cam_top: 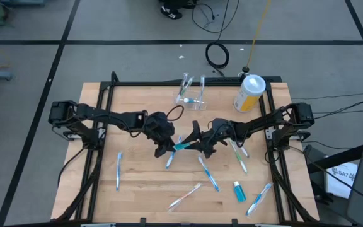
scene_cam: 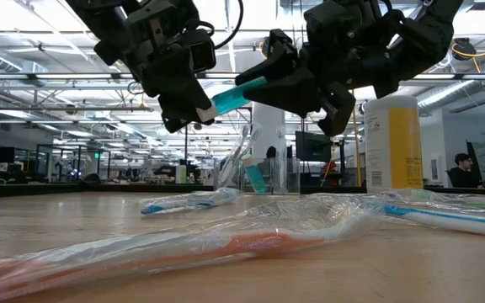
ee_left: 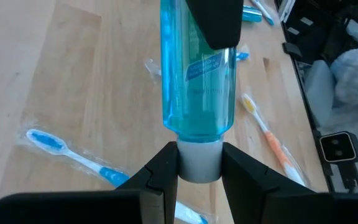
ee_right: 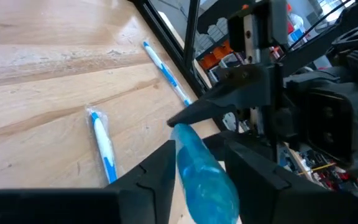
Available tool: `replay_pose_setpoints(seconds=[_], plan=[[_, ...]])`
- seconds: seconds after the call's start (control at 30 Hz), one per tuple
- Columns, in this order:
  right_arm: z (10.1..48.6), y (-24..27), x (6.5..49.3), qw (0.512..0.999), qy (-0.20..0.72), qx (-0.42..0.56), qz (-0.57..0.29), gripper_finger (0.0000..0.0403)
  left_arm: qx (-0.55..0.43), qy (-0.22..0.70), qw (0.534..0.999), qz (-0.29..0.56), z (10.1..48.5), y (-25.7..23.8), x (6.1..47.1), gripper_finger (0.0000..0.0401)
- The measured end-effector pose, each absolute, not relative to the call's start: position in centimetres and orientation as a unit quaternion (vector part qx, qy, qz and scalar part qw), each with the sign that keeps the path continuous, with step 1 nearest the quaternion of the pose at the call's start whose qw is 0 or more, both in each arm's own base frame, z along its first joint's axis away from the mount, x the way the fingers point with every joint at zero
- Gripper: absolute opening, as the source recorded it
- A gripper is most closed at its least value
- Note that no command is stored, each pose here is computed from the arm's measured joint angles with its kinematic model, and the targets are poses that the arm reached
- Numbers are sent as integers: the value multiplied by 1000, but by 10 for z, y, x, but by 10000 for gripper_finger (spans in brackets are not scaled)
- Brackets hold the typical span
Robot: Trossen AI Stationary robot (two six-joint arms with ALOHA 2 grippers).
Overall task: Pick & Place toothbrushing station
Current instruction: Put the mouthwash into the transparent organizer
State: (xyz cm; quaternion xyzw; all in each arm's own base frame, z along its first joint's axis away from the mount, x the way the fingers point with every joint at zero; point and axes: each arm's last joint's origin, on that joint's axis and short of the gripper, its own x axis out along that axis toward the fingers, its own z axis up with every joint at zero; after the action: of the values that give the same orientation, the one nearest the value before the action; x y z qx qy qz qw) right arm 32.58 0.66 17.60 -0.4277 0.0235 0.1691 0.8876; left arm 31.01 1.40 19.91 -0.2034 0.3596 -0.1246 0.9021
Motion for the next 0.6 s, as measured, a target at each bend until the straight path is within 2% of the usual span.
replay_pose_setpoints(seconds=[0.33, 0.6], plan=[[172, 5, 325, 889, 56, -430, 149, 91, -195, 360, 906, -110, 199, 16, 310, 102], [172, 5, 325, 888, 60, -430, 148, 92, -193, 354, 908, -111, 199, 16, 311, 118]])
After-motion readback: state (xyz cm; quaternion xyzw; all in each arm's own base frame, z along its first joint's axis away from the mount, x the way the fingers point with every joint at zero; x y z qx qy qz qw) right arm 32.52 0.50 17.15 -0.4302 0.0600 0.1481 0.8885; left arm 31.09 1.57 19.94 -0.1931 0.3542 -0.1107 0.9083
